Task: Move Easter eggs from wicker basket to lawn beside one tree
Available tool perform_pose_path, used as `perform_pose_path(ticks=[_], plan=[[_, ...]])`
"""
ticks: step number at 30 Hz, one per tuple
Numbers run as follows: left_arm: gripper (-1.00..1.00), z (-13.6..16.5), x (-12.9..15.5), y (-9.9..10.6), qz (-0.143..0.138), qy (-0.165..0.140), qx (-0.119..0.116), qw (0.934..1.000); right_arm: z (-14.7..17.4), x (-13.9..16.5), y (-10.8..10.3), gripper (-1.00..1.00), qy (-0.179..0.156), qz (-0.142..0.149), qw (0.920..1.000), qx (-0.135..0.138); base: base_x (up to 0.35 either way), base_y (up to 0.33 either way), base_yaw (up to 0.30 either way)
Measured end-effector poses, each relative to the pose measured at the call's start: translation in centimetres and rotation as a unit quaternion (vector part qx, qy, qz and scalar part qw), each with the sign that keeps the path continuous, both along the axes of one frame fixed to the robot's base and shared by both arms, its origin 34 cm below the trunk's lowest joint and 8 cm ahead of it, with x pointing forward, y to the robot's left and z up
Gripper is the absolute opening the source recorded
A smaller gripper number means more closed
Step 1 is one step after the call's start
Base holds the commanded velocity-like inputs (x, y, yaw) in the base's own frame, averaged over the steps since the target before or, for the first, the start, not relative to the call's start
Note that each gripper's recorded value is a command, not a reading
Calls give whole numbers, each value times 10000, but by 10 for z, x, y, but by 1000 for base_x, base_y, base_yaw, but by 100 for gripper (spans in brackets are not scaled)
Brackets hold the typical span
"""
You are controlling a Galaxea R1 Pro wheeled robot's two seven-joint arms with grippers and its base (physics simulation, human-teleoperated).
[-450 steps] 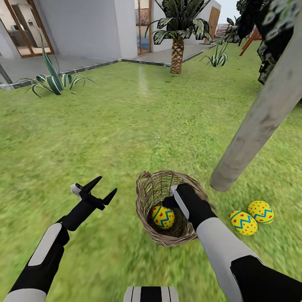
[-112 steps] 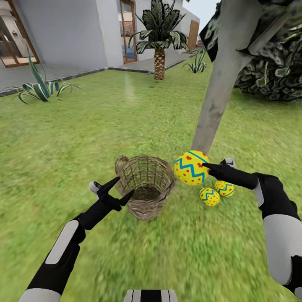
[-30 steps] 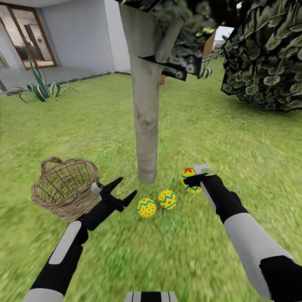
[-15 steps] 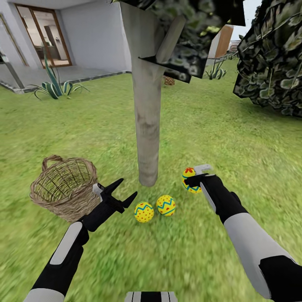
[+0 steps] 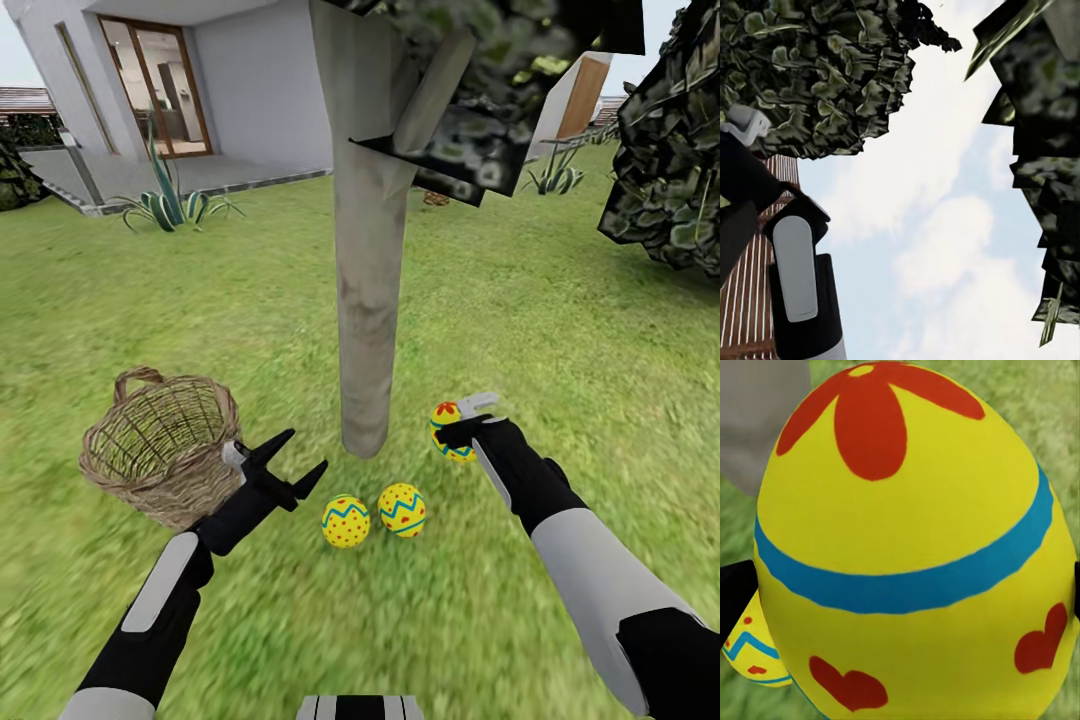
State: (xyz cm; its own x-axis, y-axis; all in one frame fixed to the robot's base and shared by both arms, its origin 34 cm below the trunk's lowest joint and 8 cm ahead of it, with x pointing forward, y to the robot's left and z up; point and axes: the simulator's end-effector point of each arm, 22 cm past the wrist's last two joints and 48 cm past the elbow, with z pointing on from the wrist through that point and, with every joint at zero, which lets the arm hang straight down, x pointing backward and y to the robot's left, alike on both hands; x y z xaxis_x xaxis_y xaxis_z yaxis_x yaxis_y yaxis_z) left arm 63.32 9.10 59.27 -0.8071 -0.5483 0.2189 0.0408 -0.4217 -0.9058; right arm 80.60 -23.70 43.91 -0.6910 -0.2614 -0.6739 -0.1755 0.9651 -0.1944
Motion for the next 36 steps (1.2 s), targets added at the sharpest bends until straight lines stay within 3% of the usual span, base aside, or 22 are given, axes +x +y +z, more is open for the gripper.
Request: perform_pose_path(ticks=[8,11,15,19,23,36], plan=[[100,-14,2,-5,-2,139,-37,9999,-21,-3,-3,-100,147,-22,9999,-17,0,0,0],[100,-21,3,-5,-2,199,-35,9998,-41,-3,-27,-100,43,-164,9980,-603,0,0,0],[100,-31,4,-5,-2,283,-39,9996,-95,-20,-37,-100,-81,-346,9948,-953,0,0,0],[100,-40,5,-6,-2,360,-40,9993,-135,-39,-44,-100,-120,-386,9954,-873,0,0,0],[100,-49,6,-6,-2,442,-40,9990,-137,-31,-21,-100,-480,-230,9964,-662,0,0,0],[100,-70,7,-5,-1,611,-48,9981,-160,-34,-14,-100,-379,-179,9972,-620,0,0,0]])
